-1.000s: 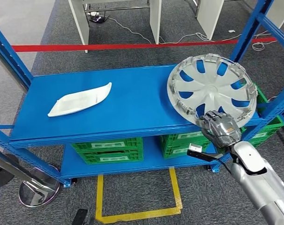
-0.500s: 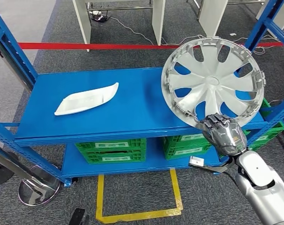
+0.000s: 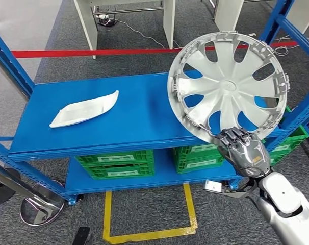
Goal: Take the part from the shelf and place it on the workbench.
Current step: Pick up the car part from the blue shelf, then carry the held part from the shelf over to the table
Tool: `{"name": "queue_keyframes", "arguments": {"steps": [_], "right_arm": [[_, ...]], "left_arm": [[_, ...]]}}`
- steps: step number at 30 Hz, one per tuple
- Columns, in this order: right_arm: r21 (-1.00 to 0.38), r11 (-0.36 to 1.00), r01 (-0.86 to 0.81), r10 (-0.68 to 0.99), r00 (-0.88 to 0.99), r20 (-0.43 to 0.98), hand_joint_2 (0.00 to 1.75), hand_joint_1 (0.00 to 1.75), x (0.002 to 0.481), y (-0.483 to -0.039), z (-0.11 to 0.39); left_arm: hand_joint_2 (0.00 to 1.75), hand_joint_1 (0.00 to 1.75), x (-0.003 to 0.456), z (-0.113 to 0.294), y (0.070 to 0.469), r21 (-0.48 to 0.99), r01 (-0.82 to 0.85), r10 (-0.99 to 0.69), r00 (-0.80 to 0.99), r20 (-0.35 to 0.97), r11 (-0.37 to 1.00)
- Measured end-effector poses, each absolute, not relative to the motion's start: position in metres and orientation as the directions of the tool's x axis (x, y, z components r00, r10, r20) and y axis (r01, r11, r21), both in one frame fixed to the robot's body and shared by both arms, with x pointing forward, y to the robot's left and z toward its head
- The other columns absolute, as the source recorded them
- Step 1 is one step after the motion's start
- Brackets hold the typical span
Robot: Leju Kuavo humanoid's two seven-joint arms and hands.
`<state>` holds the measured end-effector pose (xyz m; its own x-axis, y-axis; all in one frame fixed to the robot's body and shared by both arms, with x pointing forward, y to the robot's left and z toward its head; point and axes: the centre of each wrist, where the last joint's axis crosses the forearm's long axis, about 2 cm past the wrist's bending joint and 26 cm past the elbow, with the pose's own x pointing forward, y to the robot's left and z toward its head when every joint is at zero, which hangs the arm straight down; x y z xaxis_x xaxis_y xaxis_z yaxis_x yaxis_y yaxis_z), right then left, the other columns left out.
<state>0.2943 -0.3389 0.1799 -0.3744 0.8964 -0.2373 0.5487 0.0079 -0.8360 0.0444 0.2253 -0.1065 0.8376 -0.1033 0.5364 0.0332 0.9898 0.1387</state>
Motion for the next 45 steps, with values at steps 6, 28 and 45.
{"name": "queue_keyframes", "arguments": {"steps": [6,28,45], "right_arm": [[-0.823,0.069,0.564,0.887,-0.412,-0.209,1.75,1.75,0.284,-0.332,0.185],[-0.773,0.256,0.581,0.843,-0.525,-0.115,1.75,1.75,0.265,-0.303,0.187],[-0.771,0.358,0.527,0.799,-0.600,-0.039,1.75,1.75,0.234,-0.295,0.180]], "left_arm": [[0.00,0.00,0.046,-0.107,0.229,0.159,0.022,-0.104,0.843,0.527,0.987],[0.00,0.00,0.060,-0.106,0.240,0.178,-0.047,-0.059,0.837,0.544,0.983],[0.00,0.00,0.061,-0.107,0.252,0.214,-0.084,-0.042,0.849,0.526,0.973]]}}
